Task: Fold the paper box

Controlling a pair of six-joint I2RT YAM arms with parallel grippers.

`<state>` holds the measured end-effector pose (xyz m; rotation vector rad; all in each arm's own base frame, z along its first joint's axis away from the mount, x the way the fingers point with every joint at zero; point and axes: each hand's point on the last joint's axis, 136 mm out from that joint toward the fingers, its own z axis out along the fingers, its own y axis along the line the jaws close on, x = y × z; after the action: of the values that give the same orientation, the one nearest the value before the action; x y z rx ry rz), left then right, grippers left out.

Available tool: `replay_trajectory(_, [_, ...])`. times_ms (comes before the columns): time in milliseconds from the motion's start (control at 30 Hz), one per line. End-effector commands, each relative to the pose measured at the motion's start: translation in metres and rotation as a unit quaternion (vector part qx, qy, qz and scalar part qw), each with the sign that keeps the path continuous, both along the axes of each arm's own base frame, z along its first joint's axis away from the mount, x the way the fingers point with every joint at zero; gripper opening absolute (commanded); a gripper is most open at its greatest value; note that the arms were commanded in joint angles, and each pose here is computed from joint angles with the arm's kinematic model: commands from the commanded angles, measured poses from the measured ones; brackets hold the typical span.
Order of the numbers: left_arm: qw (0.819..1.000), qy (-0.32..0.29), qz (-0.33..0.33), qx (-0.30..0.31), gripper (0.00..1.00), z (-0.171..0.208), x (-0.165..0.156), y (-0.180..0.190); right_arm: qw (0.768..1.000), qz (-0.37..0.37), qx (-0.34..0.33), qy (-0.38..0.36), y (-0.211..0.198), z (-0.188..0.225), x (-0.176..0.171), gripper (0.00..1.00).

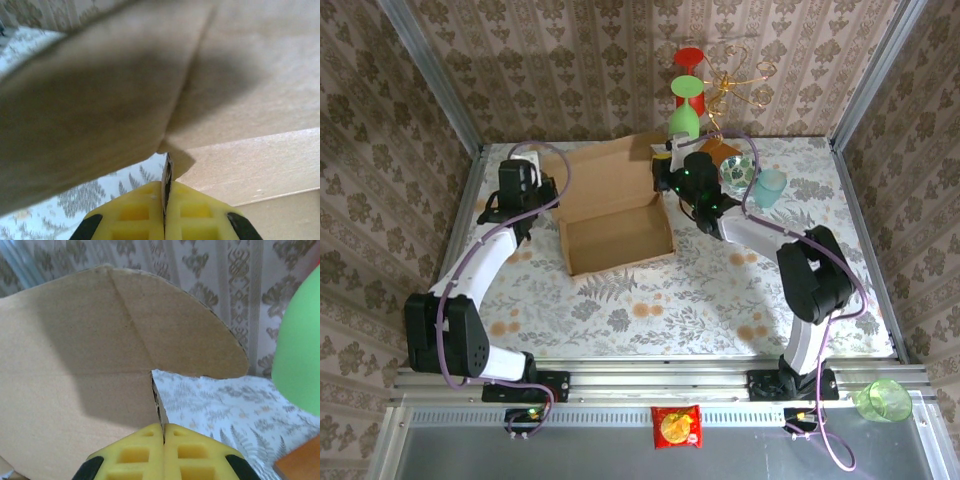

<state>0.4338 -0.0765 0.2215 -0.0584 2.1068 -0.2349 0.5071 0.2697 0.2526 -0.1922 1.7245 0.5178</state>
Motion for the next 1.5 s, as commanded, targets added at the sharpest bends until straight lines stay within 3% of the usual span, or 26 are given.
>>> replay_trajectory(0, [0.997, -0.078, 0.012, -0.024, 0.00, 0.032, 0.027, -0.004, 0.996, -0.041, 0.074, -0.033, 0.003, 0.025, 0.017, 0.00])
replay_trajectory(267, [0.981, -0.180, -0.001, -0.072, 0.00, 0.022, 0.022, -0.008, 0.993, -0.043, 0.103, -0.039, 0.005, -0.012, 0.018, 0.00])
replay_trajectory(567, [0.969, -0.223, 0.011, -0.107, 0.00, -0.006, -0.005, -0.003, 0.990, -0.035, 0.132, -0.018, 0.001, -0.050, 0.006, 0.00])
replay_trajectory(933, [0.968, -0.231, 0.020, -0.100, 0.00, -0.032, -0.035, -0.004, 0.987, -0.039, 0.153, 0.022, -0.011, -0.092, -0.017, 0.03])
replay_trajectory(1400, [0.970, -0.215, 0.044, -0.104, 0.00, -0.077, -0.067, 0.002, 0.986, -0.052, 0.150, 0.050, -0.028, -0.102, -0.042, 0.17])
replay_trajectory(1467, [0.972, -0.210, 0.039, -0.097, 0.00, -0.081, -0.070, -0.001, 0.986, -0.057, 0.147, 0.054, -0.032, -0.102, -0.046, 0.24])
